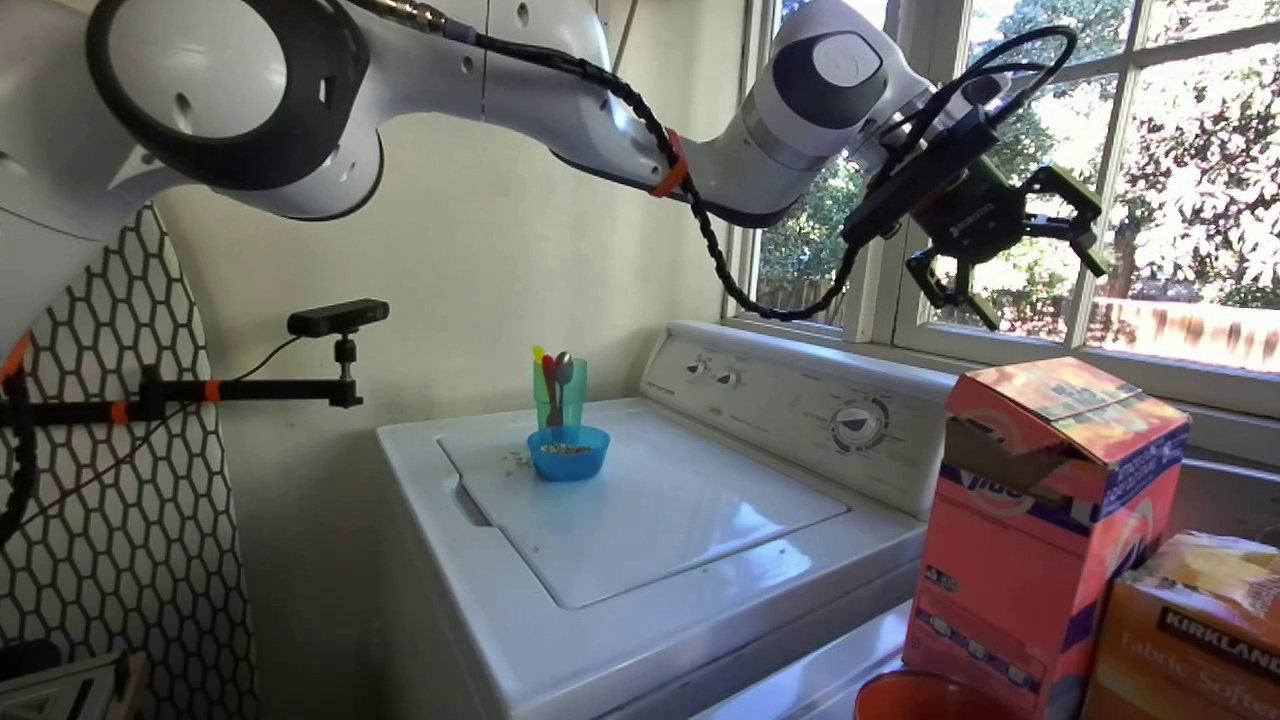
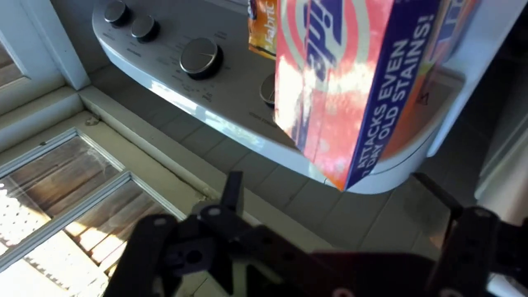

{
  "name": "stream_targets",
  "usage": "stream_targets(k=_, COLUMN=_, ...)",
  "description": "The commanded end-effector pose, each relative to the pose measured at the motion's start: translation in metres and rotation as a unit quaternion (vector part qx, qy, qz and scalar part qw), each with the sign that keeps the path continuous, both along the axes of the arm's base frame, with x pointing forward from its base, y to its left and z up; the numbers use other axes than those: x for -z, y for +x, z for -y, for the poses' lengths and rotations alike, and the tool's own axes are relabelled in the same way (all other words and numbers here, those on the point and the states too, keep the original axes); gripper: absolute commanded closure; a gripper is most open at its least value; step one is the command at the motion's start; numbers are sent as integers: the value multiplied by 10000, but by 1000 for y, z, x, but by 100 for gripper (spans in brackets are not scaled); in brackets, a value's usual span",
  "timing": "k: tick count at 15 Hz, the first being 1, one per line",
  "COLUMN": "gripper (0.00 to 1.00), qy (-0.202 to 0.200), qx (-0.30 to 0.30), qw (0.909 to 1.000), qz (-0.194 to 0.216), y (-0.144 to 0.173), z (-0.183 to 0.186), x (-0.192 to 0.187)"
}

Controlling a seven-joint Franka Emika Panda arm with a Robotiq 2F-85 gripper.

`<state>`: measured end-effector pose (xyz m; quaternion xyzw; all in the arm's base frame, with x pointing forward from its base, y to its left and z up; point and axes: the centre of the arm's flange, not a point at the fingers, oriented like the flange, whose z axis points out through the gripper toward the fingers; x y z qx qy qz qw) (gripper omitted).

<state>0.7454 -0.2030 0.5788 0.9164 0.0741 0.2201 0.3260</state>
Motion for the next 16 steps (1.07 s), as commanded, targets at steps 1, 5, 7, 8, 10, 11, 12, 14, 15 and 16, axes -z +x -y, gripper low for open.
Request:
stream_targets(k=1, gripper=0, qy=-2, qx=48, qw=9999, qz=-137, y=-2, z=4, x=5)
stream_targets(k=5, gripper=0, qy=-7, qx=112, qw=9995, qz=-296, y=-6, z=12, x=13)
stream_targets(k=7, gripper=0, qy=-27, qx=101, qw=9983, qz=-578, y=-7, z=10, x=22)
stream_targets(k=8, gripper=0, qy=17, qx=83, qw=9976, qz=-681, y=-9, z=9, x=27)
stream_targets(k=10, gripper=0, qy=24, qx=111, qw=9958, qz=-913, y=-12, z=8, x=36)
stream_targets(k=11, gripper=0, qy=-3, qx=151, qw=9951, qz=-977, y=-13, z=8, x=40)
stream_targets(k=12, gripper=0, qy=-9, qx=175, qw=9943, qz=-1048, y=-13, z=9, x=44)
stream_targets(k=14, gripper=0, qy=-71, qx=241, qw=9926, qz=-1184, y=-14, z=9, x=52)
stream_targets(k=15, gripper=0, qy=-108, qx=275, qw=9924, qz=-1192, y=-14, z=9, x=56)
stream_targets(k=16, gripper=0, qy=-176, qx=318, qw=9923, qz=-1183, y=-13, z=10, x=58)
